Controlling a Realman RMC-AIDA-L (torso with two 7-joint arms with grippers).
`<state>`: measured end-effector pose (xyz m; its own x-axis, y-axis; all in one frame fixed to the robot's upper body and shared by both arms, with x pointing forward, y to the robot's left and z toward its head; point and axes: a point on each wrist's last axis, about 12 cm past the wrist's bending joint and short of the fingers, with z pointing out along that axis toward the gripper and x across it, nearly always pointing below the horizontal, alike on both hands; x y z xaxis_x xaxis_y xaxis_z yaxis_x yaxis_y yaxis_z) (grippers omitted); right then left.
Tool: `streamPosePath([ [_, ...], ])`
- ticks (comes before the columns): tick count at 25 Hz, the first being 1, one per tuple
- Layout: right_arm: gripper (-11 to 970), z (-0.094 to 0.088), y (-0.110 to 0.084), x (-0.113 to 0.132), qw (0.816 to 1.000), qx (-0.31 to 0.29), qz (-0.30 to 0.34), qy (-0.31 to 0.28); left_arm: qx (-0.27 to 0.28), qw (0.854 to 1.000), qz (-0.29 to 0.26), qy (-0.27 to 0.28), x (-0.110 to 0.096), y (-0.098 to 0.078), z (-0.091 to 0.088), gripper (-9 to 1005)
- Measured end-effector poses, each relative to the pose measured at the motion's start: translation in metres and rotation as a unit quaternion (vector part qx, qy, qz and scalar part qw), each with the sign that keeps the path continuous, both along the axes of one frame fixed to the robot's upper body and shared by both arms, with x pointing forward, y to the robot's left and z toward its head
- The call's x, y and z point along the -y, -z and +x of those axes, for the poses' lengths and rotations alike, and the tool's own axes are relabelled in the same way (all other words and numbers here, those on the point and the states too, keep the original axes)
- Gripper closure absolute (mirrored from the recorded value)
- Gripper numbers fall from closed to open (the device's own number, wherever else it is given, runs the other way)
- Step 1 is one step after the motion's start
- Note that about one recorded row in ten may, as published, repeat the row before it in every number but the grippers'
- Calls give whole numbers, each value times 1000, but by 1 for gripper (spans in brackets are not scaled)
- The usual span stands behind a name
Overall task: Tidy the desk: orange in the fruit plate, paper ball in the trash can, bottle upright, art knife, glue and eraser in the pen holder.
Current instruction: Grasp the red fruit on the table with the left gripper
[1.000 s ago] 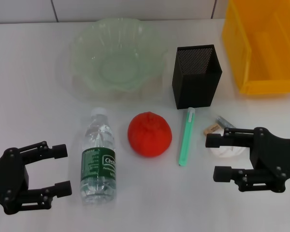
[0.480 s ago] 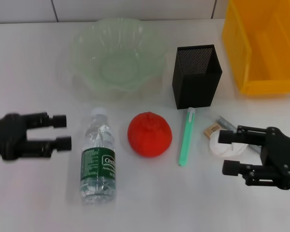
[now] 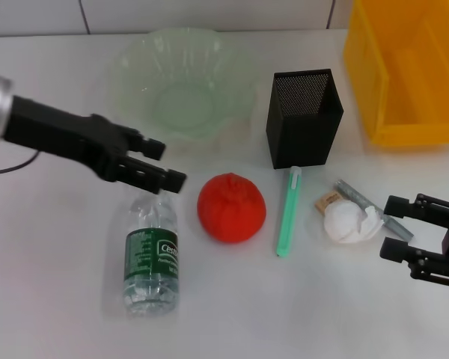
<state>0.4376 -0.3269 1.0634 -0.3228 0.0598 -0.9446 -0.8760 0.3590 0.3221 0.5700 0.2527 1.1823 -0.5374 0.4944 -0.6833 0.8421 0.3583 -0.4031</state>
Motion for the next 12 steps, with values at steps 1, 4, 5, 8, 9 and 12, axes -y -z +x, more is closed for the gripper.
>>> streamPosePath([
  [1, 239, -1, 1, 1, 1000, -2, -2, 3, 10, 1000, 20, 10, 12, 2, 5, 173],
  [4, 239, -3, 4, 3, 1000, -7, -8, 14, 27, 998, 57, 32, 36, 11, 13, 175],
  [5, 239, -3, 4, 3, 1000, -7, -8, 14, 27, 998, 57, 32, 36, 11, 13, 175],
  [8, 239, -3, 6, 5, 1000, -10, -11, 27, 45, 996, 74, 38, 53, 20, 18, 177],
  [9, 239, -3, 7, 6, 999, -11, -10, 34, 58, 994, 81, 39, 62, 25, 21, 177],
  [12, 238, -3, 7, 7, 999, -12, -9, 40, 81, 991, 98, 40, 74, 33, 24, 179],
])
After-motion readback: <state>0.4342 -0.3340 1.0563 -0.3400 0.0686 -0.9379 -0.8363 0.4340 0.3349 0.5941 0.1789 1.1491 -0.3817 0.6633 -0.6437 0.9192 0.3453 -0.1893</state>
